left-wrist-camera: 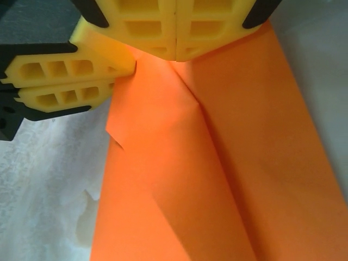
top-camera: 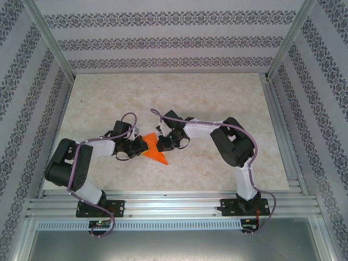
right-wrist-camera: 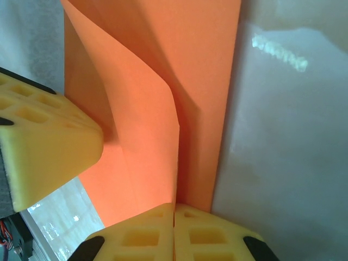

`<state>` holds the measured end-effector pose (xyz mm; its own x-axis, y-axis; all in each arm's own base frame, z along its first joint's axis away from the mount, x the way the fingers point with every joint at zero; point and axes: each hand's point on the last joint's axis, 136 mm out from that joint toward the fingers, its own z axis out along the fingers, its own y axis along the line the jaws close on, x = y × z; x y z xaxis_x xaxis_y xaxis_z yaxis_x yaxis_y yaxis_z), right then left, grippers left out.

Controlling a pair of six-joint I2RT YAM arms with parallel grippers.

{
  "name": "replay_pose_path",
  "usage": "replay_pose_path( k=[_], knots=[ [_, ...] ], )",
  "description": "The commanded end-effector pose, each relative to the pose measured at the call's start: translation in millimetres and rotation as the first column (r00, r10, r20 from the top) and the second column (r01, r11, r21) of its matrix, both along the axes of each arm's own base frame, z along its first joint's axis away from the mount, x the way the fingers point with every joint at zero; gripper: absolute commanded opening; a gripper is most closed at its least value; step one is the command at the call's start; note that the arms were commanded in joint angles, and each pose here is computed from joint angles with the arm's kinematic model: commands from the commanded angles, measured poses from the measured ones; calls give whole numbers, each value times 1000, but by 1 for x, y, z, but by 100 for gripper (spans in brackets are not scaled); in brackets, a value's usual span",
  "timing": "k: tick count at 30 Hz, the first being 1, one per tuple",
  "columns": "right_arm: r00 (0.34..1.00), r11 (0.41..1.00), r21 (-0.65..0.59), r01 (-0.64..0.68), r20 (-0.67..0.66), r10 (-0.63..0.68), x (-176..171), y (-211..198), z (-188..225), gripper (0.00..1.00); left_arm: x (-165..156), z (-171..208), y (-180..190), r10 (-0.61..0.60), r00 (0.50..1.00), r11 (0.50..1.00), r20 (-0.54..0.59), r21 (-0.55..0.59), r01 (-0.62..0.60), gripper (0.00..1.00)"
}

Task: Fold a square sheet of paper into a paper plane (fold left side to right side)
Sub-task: Fourth fold the wing at the center of the table.

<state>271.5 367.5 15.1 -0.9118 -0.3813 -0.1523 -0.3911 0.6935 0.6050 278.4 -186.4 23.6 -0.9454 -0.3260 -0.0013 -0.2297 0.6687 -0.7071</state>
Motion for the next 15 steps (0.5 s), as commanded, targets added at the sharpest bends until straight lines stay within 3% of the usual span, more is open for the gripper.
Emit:
replay_pose_path(
  k=[1, 15],
  knots=[
    [1000, 1000, 7, 6, 24, -7, 6, 0, 8, 7, -9, -13, 3, -13, 1000, 999, -21, 41, 14, 4],
    [999, 999, 39, 17, 46, -18, 9, 1, 28, 8, -14, -31, 8, -15, 998, 996, -54, 82, 19, 4]
  ],
)
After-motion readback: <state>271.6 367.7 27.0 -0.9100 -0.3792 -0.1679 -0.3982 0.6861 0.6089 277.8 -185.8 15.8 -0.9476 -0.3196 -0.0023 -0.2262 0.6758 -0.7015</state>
